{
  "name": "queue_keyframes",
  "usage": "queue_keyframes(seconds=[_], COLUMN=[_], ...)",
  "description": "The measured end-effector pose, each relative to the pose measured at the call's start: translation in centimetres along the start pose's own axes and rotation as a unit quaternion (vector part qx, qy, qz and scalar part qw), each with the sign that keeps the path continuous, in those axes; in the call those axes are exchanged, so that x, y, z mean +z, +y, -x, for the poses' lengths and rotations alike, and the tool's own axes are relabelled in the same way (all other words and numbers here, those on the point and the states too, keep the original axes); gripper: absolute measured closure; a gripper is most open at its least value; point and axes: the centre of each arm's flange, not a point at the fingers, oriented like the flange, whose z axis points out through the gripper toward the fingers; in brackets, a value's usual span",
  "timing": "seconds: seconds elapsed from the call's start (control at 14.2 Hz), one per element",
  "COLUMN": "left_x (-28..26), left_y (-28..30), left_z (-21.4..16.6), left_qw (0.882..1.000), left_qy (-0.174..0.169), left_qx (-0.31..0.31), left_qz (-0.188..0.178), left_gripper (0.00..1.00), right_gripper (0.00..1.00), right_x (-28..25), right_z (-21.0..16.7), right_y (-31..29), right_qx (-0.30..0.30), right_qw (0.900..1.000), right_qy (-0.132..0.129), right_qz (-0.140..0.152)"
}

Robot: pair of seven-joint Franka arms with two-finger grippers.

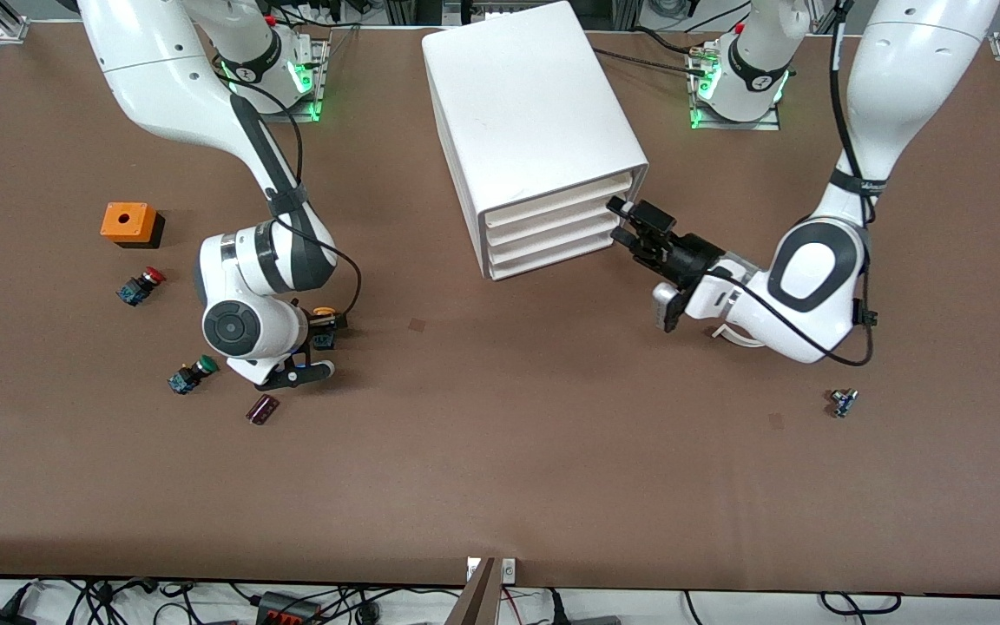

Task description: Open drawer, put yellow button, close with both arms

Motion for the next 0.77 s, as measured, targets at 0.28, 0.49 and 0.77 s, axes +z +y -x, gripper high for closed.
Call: queue_keyframes(seconds=[0.28,0.49,0.77], left_x=[2.2,3.1,4.3], left_y=[-2.7,-4.4,-5.3], left_z=[-0.9,-0.8,-0.2], left_qw=[1.0,0.999,0.998], left_qy=[-0.004,-0.006,0.004], left_qx=[0.022,0.041,0.052], left_qz=[0.003,0.017,0.043], left_gripper=[0.16,0.23,0.31], right_gripper=[0.04,0.22,0.36], right_x=[0.7,1.1,1.9], right_z=[0.0,0.0,-0.1], right_y=[-0.8,-0.9,-0.8], right_qx=[0.004,0.004,0.004], right_qw=[1.0,1.0,1.0], right_qy=[-0.006,-0.008,-0.014], right_qz=[-0.014,-0.014,-0.013])
